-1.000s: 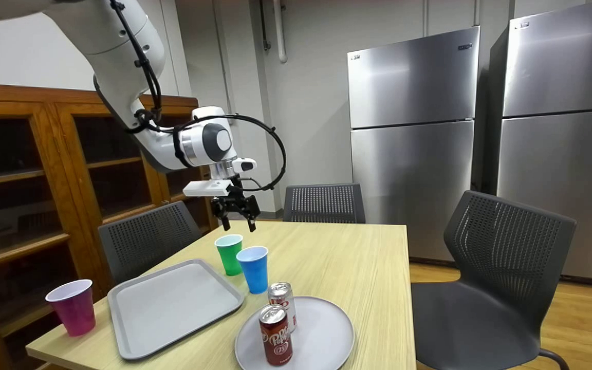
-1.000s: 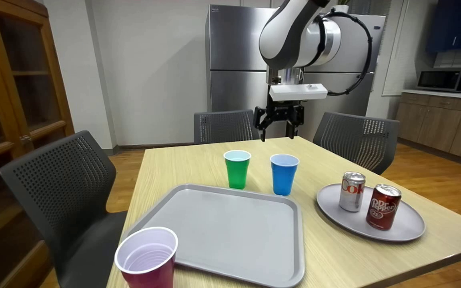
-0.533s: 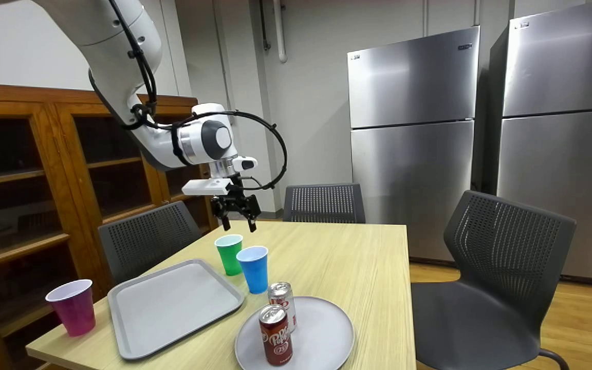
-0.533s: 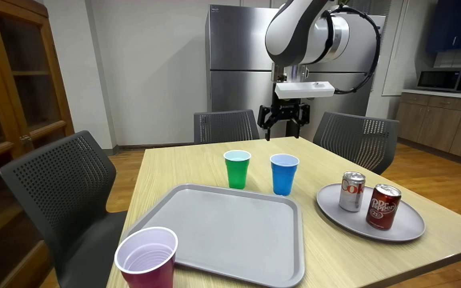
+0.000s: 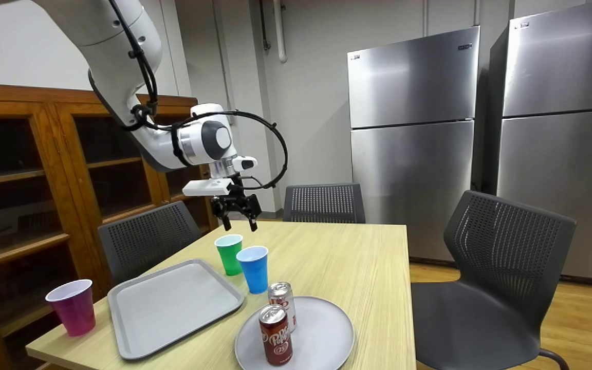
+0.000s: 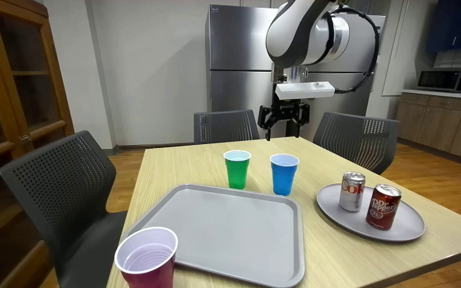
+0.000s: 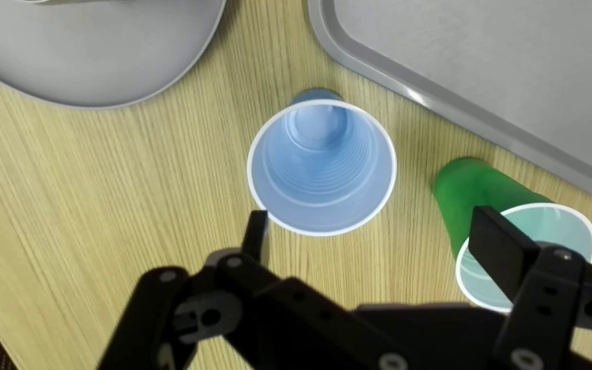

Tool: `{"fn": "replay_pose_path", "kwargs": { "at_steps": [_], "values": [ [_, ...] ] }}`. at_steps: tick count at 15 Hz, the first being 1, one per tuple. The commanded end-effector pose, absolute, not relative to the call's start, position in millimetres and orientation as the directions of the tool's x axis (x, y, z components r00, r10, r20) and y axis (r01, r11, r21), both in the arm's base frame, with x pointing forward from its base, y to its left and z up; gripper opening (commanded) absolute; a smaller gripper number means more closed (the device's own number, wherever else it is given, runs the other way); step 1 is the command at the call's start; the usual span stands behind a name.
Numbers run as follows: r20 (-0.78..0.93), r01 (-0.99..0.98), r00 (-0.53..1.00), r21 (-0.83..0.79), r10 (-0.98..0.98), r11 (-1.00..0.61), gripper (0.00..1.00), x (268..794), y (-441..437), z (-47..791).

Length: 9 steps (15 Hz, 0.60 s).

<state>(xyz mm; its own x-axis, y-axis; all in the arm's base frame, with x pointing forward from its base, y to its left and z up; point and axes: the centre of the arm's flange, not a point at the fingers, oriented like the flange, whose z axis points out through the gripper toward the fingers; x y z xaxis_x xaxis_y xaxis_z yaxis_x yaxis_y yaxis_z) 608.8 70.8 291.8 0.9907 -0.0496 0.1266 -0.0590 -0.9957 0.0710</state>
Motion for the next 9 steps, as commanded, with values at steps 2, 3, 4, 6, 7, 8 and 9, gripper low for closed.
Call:
{"fn": "replay_pose_path", "kwargs": {
  "at_steps": [2, 3, 4, 6, 7, 8, 9],
  "values": [
    [0.182, -0.004, 0.983, 0.106, 0.016, -0.994, 1.0, 589.1, 65.6, 313.3],
    [0.191, 0.011, 0.981, 0.116, 0.033, -0.993, 1.0, 586.0, 63.8, 317.2],
    [0.192, 0.024, 0.98, 0.12, 0.047, -0.992, 1.0, 582.4, 60.5, 320.6],
    [0.191, 0.05, 0.979, 0.13, 0.074, -0.99, 1.0, 574.0, 52.7, 324.7],
    [0.184, 0.059, 0.979, 0.131, 0.083, -0.99, 1.0, 570.3, 47.7, 326.3],
    [0.184, 0.053, 0.98, 0.127, 0.076, -0.99, 1.0, 567.4, 40.6, 328.1],
    [0.176, 0.059, 0.981, 0.117, 0.079, -0.991, 1.0, 564.5, 34.4, 329.8]
  ]
}}
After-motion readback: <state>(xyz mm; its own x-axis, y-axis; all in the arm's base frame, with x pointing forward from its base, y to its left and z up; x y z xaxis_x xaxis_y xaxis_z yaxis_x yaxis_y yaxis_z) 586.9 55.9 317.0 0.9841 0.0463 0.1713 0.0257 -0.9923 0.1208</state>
